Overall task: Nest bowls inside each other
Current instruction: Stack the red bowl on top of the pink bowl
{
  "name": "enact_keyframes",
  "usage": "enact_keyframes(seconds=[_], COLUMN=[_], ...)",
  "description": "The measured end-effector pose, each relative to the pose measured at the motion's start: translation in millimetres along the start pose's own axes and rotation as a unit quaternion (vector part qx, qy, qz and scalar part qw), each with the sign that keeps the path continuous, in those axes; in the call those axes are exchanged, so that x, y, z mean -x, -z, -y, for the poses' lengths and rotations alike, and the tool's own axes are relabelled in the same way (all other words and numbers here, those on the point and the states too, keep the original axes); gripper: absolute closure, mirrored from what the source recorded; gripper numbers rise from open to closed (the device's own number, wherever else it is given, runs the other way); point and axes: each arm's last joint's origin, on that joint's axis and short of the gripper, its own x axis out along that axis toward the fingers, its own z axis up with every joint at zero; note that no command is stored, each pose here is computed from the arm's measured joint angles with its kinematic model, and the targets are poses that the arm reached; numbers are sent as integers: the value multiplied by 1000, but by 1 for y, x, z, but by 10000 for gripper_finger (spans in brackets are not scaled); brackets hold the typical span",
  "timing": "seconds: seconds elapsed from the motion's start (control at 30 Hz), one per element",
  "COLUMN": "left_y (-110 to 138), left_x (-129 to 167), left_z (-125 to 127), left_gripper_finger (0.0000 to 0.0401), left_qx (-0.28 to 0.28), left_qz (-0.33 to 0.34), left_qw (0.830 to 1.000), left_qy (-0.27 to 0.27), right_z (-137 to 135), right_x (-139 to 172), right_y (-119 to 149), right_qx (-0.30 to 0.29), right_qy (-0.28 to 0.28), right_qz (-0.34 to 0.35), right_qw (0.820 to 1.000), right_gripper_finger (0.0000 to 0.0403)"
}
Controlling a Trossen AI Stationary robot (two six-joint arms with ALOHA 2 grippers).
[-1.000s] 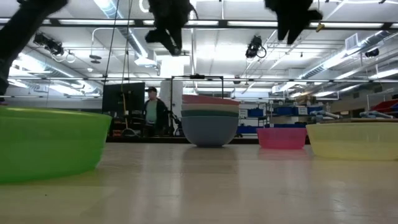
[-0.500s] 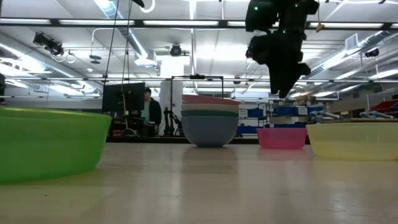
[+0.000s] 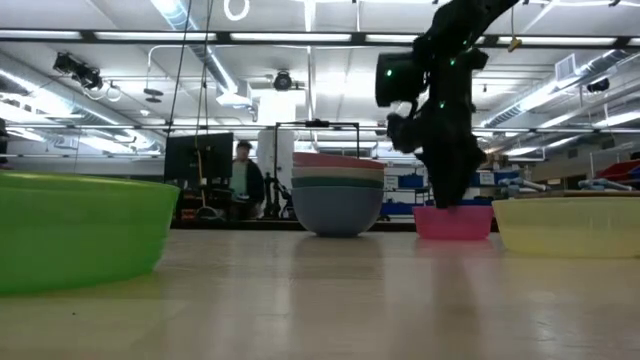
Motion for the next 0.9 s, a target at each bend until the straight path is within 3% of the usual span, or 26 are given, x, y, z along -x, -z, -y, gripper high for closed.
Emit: enact_keyframes(seconds=[0.23,0.43,0.57,0.67,0.9], left_y=[0,-1,-1,5,45], left_x=[0,-1,-2,-12,-62], left_z=[0,0,-1,-2,-5], left_gripper_finger=[220,220,220,220,220], left_qx=[2,-1,-4,-10,-38], left_qz=[4,6,7,-18,-165], left_qw=[1000,1000,1000,999,985], left_qy=[-5,-13,-17,-25,-33], right_z=[-1,0,5,6,-2], right_x=[-33,-25,11,54,145], right_y=[-6,-3,7,15,9], right_qx=[9,34,38,45,50], right_qy=[29,31,66,76,14], right_qz=[-39,-39,-41,1,156], right_qw=[999,998,996,996,986], right_gripper_finger=[254,383,398,401,402])
